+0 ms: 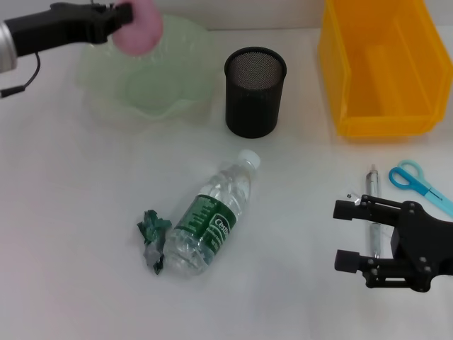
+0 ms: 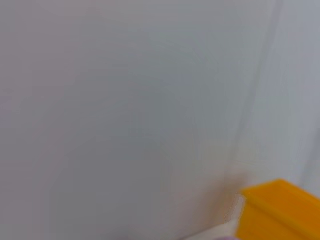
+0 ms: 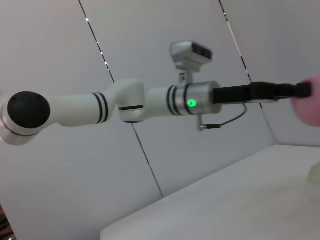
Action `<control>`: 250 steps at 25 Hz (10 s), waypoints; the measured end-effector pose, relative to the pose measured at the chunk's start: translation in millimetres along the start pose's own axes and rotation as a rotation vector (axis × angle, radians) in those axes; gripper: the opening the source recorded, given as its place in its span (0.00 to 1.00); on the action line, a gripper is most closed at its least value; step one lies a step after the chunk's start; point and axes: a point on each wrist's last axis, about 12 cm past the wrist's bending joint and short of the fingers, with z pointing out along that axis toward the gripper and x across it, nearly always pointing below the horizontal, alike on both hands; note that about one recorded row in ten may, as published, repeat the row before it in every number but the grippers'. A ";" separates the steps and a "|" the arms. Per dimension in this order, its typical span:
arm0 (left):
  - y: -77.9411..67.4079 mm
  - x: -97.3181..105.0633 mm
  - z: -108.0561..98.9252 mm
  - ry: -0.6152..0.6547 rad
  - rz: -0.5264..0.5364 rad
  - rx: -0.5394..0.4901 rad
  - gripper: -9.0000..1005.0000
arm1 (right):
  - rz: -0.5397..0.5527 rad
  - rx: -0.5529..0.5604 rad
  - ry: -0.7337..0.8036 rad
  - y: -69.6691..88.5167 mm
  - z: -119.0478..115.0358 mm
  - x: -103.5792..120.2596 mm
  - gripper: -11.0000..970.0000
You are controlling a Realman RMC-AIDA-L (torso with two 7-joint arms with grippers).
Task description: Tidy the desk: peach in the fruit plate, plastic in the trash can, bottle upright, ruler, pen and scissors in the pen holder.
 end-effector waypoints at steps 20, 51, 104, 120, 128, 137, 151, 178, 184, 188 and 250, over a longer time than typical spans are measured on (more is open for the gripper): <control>-9.9 10.1 -13.3 -0.023 0.029 0.113 0.62 | 0.006 0.067 -0.097 -2.7 -4.1 -1.8 0.84; -28.7 85.5 -103.3 0.262 0.096 0.399 0.83 | 0.063 0.109 0.647 -38.5 48.1 -189.3 0.83; -27.3 94.8 -60.5 0.473 0.182 0.351 0.83 | 0.136 0.052 0.751 -56.2 111.4 -160.0 0.83; -29.9 94.3 -53.7 0.495 0.205 0.366 0.83 | 0.156 0.040 0.705 -54.5 79.6 -147.7 0.82; -29.3 91.9 -50.2 0.493 0.216 0.361 0.83 | 0.073 -0.073 0.471 -33.6 24.2 -81.7 0.82; -31.5 91.9 -43.6 0.529 0.244 0.370 0.83 | 0.147 -0.048 0.237 -23.5 -8.3 -32.9 0.82; -34.8 98.4 -36.1 0.549 0.252 0.359 0.82 | 0.145 -0.045 0.242 -20.2 5.0 -15.8 0.82; -32.4 98.1 -37.8 0.572 0.154 0.321 0.33 | 0.089 -0.033 0.251 -26.3 6.0 -20.0 0.82; -31.9 98.5 -37.7 0.578 0.123 0.308 0.32 | 0.072 -0.034 0.249 -27.0 6.5 -20.7 0.82; -31.4 100.5 -39.0 0.584 0.119 0.302 0.16 | 0.066 -0.034 0.248 -27.0 6.5 -20.5 0.82; -71.3 9.6 -8.6 -0.037 0.346 0.559 0.11 | 0.244 0.094 -0.382 -22.5 94.1 -5.8 0.81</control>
